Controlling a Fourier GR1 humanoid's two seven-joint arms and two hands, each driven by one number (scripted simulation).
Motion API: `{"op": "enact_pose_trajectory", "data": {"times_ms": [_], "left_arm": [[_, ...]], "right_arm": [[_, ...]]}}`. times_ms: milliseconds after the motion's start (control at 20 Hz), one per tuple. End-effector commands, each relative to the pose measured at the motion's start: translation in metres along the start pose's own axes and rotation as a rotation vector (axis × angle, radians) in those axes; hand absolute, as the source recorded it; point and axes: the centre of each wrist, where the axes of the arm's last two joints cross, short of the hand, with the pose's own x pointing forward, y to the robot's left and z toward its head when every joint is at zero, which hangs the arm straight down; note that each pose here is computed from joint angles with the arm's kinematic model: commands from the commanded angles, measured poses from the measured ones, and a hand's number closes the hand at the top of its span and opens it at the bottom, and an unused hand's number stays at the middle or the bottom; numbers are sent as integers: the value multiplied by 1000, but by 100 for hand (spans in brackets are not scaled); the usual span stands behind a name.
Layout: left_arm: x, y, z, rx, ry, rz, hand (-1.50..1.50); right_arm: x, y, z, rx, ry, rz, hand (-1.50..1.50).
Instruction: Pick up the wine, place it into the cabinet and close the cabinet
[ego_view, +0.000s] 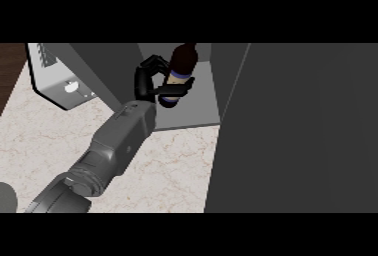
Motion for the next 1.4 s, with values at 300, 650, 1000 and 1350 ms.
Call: {"op": "enact_pose_trajectory", "data": {"times_ms": [300, 650, 1000, 1350], "left_arm": [[-32, 9, 25, -14, 142, 188, 150], [-53, 20, 41, 7, 128, 232, 150], [-74, 32, 59, 10, 183, 204, 150], [-71, 30, 58, 41, 165, 165, 150]], "right_arm": [[3, 5, 4, 41, 0, -26, -150], [5, 8, -3, 79, -23, -43, -150], [0, 4, 0, 71, -17, -42, -150], [3, 10, -8, 77, -28, -53, -150]]}}
